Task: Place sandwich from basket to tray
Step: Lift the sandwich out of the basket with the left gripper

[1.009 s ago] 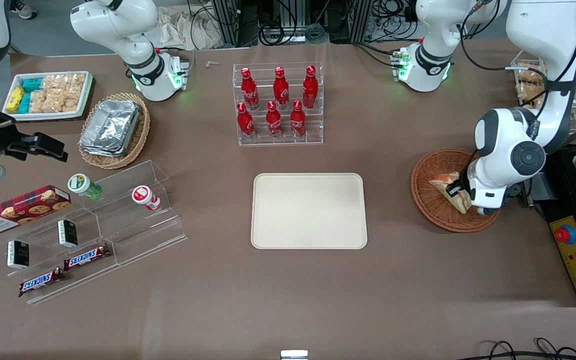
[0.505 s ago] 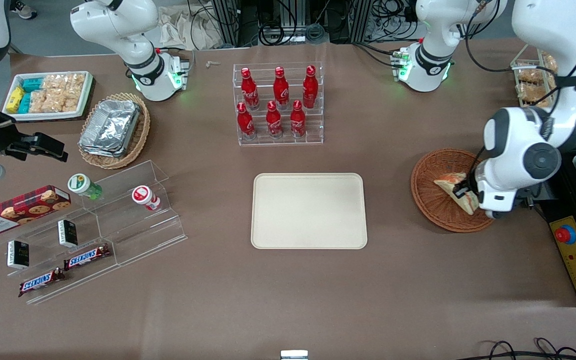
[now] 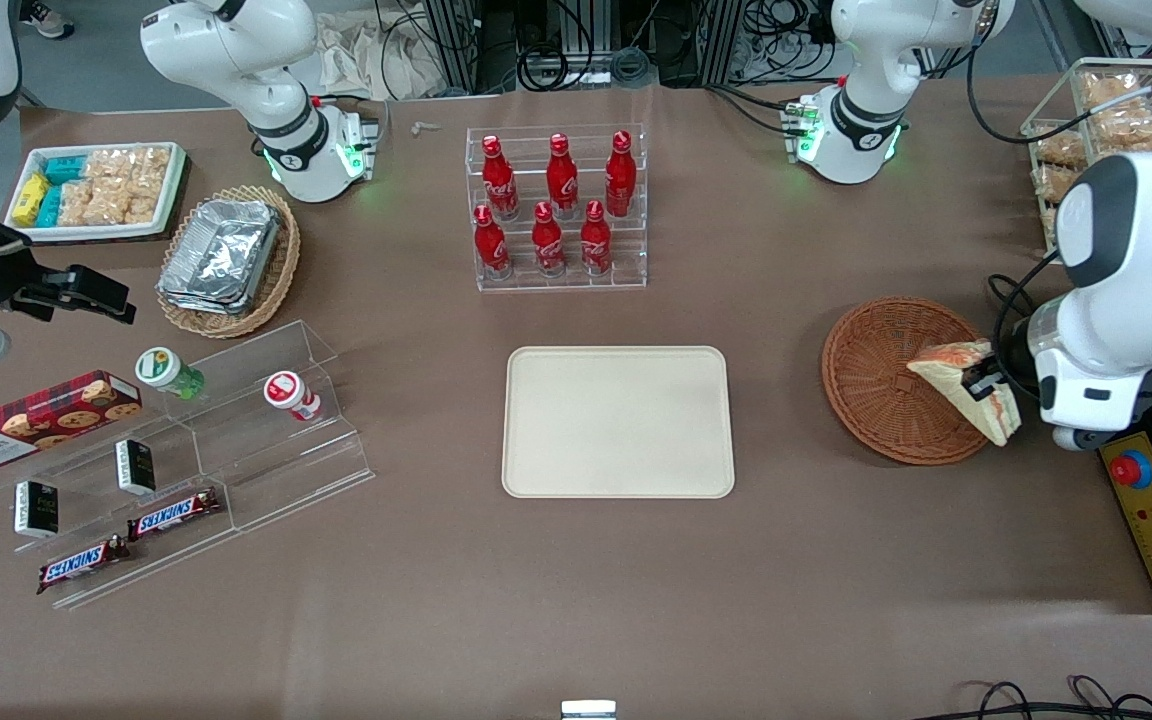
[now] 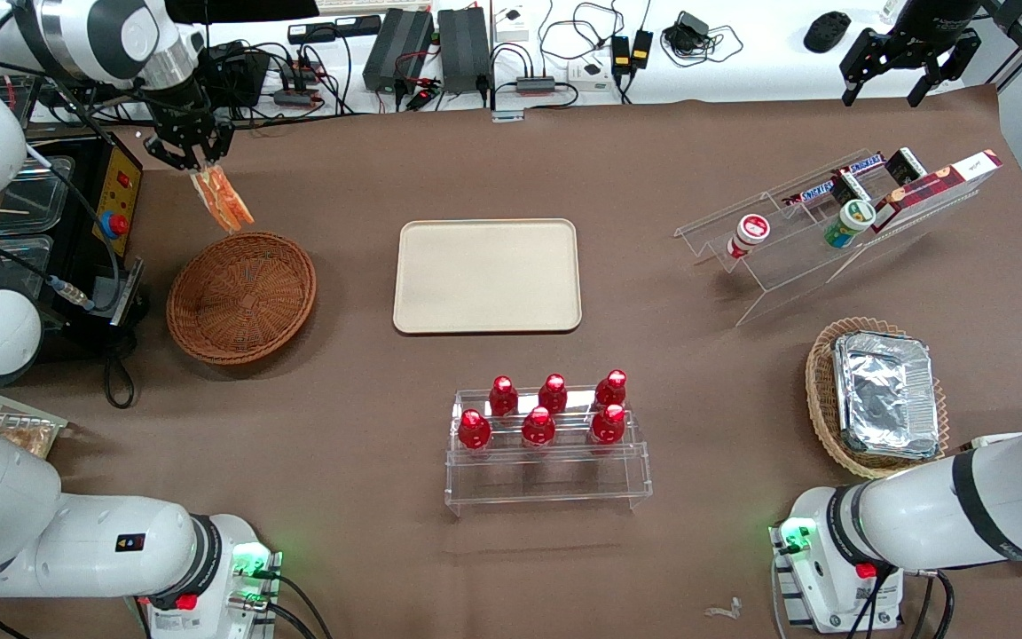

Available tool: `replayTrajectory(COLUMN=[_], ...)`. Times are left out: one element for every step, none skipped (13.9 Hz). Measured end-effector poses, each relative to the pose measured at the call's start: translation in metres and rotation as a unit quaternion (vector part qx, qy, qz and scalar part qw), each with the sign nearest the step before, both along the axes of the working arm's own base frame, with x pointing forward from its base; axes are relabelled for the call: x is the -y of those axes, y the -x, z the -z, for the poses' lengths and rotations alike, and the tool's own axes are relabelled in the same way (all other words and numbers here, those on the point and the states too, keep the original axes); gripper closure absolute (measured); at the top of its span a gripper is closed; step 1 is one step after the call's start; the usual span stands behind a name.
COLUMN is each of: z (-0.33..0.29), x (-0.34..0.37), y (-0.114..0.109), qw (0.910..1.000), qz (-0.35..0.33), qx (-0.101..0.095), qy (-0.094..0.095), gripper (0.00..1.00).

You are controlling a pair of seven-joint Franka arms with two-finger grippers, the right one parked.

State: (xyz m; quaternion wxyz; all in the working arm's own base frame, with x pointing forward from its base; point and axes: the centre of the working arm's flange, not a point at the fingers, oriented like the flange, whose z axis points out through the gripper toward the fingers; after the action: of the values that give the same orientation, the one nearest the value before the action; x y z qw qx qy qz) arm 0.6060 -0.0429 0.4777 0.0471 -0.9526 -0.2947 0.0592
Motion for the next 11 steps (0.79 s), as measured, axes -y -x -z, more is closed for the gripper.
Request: replayTrajectory(z=[-0.008,-0.013,-0.016,-0.018,-0.018,-0.015,-0.011,-0.007,-0.004,0.0,0.005], x=[0.007,0.014,0.023,0.035,0.052,0.069,0.086,0.104,0.12,0.134,0.146], y=[-0.002,-0.002,-0.002,-0.003,-0.006,-0.008,-0.009,-0.009,-0.008,-0.006,-0.004], qw=[1.0,0.9999,0.9996,0.9991,0.9983,0.9973,0.9959,0.994,0.9918,0.9899,0.9882], qz=[0.007,0.017,0.027,0.039,0.054,0.069,0.085,0.103,0.12,0.133,0.143], qx=[0.003,-0.001,-0.01,-0.015,-0.018,-0.021,-0.023,-0.026,-0.03,-0.033,-0.038], qy=[0.001,0.002,0.004,0.006,0.01,0.015,0.02,0.025,0.031,0.035,0.039], gripper=[0.85,0.85,0.85,0.85,0.85,0.85,0.85,0.85,0.85,0.85,0.85])
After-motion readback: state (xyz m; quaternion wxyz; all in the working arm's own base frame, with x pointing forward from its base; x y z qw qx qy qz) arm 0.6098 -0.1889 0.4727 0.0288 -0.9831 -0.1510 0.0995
